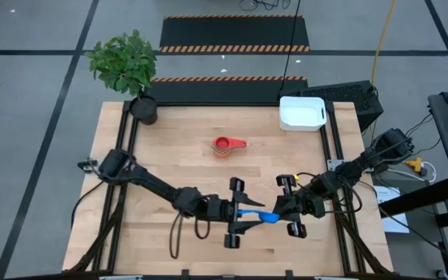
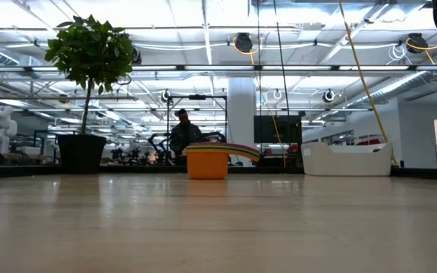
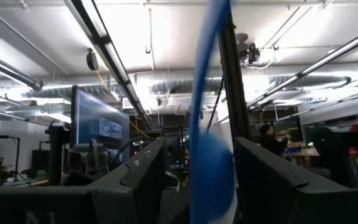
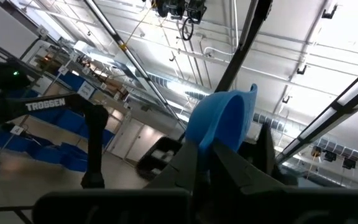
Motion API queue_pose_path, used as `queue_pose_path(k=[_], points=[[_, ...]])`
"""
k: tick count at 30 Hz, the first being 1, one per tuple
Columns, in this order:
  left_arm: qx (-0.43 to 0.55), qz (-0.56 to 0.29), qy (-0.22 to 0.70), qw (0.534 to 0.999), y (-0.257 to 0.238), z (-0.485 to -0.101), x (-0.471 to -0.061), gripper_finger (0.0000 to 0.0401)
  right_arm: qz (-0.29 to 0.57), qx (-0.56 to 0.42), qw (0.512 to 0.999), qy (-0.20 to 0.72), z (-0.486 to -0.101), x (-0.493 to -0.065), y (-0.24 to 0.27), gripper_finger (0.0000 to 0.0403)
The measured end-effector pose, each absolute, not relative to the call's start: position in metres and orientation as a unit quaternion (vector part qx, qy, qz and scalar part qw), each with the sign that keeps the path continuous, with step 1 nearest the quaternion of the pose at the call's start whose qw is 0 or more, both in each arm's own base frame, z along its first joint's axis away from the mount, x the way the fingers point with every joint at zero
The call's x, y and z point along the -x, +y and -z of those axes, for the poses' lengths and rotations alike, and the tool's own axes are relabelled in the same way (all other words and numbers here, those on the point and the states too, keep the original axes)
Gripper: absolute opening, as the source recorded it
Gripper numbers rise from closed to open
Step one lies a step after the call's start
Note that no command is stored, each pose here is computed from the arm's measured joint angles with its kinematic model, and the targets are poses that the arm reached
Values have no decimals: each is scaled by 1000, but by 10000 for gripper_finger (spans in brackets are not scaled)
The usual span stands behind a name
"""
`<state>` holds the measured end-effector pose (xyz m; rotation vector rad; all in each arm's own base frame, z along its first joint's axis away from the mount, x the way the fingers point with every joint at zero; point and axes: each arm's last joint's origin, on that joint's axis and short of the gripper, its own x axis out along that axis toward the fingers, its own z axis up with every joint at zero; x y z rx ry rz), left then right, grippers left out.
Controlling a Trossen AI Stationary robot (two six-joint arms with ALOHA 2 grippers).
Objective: Nest measuring cups in basket
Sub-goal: Stack the blue measuring cup into the red measuring cup
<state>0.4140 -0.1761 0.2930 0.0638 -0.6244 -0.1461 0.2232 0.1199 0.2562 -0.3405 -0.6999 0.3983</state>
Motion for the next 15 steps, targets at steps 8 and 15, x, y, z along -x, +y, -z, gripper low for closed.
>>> queue_pose_path(k=[8, 15], points=[[-37, 66, -327, 942, -182, -296, -420, 190, -227, 159, 891, -359, -258, -220, 122, 11], [-55, 65, -344, 935, -188, -298, -415, 182, -227, 157, 891, -360, -259, -220, 122, 11]])
